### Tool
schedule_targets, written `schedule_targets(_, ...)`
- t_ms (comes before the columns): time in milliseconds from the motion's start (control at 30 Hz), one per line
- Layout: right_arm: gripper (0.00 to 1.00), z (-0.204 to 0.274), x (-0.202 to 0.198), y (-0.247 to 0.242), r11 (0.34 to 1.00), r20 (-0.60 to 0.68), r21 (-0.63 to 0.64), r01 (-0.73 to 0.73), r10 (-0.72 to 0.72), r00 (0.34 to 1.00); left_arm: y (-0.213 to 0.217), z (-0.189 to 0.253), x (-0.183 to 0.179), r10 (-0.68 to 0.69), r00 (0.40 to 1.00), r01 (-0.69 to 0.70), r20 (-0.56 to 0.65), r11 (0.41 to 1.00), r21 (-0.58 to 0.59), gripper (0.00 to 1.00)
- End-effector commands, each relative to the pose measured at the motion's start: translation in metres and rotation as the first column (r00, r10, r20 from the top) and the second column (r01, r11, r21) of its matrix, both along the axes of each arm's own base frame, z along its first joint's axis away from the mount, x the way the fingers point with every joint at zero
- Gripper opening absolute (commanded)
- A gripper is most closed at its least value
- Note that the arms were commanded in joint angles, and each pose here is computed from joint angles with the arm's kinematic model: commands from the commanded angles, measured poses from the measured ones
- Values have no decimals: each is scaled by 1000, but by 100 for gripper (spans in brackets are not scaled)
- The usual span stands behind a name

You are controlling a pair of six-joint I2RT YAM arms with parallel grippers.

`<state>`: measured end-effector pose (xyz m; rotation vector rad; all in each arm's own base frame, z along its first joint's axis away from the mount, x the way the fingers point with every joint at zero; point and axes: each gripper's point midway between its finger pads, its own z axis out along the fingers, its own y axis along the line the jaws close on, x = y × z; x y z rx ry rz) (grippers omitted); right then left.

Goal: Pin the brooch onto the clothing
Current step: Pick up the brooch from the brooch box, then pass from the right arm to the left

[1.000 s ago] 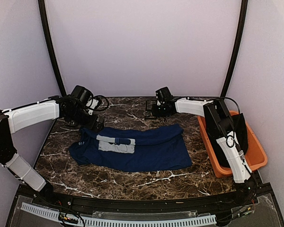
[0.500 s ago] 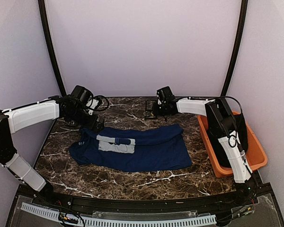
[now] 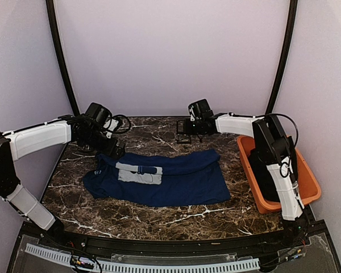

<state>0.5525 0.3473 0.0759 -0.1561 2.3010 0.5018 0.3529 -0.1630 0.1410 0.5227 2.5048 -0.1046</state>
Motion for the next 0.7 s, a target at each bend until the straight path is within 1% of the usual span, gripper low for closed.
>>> schedule_targets(0,3,64,-6,16,997,133,26,-75,71,989,0,-2,-3,-3,1000,3,-16,1000,-3,99)
schedule_targets(100,2,78,-16,22,993,157,17,-118,114,981,0,-1,-3,-3,1000,3,-13,1000,-4,99)
schedule_targets(167,0,87,-29,32,981,182,10,-192,187,965,0,-1,-4,-2,1000,2,-13,1000,-1,99)
schedule_targets(200,0,86,-40,35,972,196,-10,-234,231,953,1,0,-4,-2,1000,2,-12,1000,-2,99)
schedule_targets(267,0,102,-65,46,936,289,-49,-348,347,892,-1,2,-4,-3,1000,3,-6,1000,-13,99)
schedule_targets(333,0,114,-94,49,890,405,-124,-439,449,796,-4,5,-5,-12,1000,12,-3,999,-34,99)
schedule_targets(367,0,117,-113,51,856,471,-202,-476,511,719,-6,6,-6,-17,1000,17,-6,999,-46,99)
schedule_targets(400,0,124,-128,49,836,526,-256,-486,542,655,-7,9,-6,-19,1000,19,0,998,-56,99)
schedule_targets(467,0,128,-153,44,806,589,-360,-470,587,555,-9,14,-6,-21,1000,22,8,996,-89,99)
schedule_targets(567,0,129,-180,37,742,608,-532,-409,670,425,-12,23,-5,-1,1000,4,18,986,-167,99)
schedule_targets(633,0,123,-200,37,667,585,-658,-350,745,319,-15,30,-3,13,1000,-9,16,974,-228,99)
schedule_targets(667,0,125,-209,38,635,581,-715,-291,772,258,-17,33,-4,21,1000,-19,4,964,-266,99)
